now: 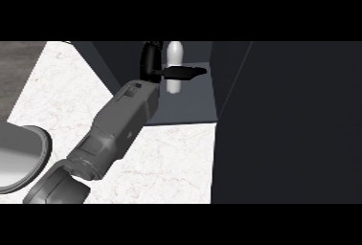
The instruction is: Pick up the bottled water, place it into the cabinet and close the cabinet
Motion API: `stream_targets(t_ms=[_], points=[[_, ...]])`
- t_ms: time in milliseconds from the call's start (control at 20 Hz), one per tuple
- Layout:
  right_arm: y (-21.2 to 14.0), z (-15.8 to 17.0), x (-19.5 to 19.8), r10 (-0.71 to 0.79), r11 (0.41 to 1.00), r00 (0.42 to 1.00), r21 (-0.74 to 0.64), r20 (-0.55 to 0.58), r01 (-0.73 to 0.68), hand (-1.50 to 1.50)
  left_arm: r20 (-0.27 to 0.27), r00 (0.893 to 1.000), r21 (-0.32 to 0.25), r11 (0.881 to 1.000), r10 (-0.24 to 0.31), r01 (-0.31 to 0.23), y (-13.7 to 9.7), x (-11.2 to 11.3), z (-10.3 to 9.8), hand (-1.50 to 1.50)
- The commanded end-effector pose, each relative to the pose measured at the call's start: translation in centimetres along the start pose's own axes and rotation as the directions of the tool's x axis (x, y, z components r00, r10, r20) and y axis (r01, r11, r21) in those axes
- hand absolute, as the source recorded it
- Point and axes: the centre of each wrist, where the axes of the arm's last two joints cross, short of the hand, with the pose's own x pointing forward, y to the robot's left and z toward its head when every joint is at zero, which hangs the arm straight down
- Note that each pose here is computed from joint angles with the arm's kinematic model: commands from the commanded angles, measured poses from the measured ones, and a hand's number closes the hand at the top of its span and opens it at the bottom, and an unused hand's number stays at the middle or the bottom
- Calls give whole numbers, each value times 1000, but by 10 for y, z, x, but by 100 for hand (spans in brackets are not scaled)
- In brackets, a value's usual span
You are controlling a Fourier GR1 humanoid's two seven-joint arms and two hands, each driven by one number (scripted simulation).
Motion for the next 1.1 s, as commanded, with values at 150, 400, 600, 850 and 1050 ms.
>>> stream_targets(t_ms=[150,400,600,850,1050], points=[[13,-8,19,-21,1000,999,-13,30,22,-150,16,998,-9,998,66,-66,3,-15,17,-150],[24,-15,32,-15,999,1000,-28,18,15,-150,-21,990,-77,987,137,-138,-4,-16,33,-150],[23,-13,32,-11,1000,999,-24,32,11,-150,-44,973,-138,964,225,-229,-6,-29,67,-150],[19,-18,15,-27,999,999,-42,19,28,-150,-58,932,-211,908,359,-363,-18,-20,97,-150],[15,-4,15,10,999,1000,-32,-6,-10,-150,-61,920,-254,885,387,-389,-8,-10,116,-150]])
